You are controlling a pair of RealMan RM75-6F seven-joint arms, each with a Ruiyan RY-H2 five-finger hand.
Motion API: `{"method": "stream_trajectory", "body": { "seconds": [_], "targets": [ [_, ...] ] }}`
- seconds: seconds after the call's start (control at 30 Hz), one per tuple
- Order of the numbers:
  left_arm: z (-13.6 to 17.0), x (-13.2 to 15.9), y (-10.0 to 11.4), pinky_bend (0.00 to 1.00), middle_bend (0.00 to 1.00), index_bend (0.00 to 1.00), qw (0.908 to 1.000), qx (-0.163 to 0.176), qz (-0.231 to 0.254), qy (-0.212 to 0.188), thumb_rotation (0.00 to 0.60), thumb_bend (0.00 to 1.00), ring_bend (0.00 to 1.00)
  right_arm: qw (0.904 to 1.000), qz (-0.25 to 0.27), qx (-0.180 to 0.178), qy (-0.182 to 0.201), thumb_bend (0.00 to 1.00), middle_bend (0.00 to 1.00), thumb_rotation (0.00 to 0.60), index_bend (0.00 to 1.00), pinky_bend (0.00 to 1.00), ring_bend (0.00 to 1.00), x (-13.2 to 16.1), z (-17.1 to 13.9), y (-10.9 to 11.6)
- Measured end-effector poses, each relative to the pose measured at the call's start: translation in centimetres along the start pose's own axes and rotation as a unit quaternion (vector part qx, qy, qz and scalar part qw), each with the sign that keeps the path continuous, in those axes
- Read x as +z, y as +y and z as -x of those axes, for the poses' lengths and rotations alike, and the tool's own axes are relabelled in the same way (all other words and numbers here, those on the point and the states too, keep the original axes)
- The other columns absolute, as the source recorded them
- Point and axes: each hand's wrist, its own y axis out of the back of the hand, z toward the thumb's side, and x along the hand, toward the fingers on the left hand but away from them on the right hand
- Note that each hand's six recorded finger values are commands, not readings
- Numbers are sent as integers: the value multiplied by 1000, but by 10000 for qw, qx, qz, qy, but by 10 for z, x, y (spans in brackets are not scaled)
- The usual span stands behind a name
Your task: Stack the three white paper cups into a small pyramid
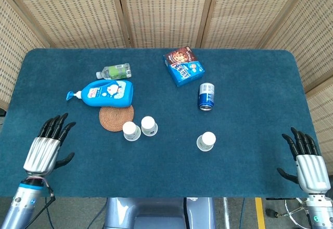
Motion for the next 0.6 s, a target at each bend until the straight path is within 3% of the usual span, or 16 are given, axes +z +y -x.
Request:
{"method": "stream_trajectory", "body": {
  "seconds": [0.27,0.6],
  "targets": [
    [42,-28,-2,52,0,101,9991,-115,-336,251,600,247,0,9999,97,-47,134,120,0,600,123,108,0,11,7,0],
    [43,-35,3,53,0,101,9993,-89,-256,260,600,247,0,9949,199,191,972,121,0,600,209,109,0,85,44,1]
  ]
}}
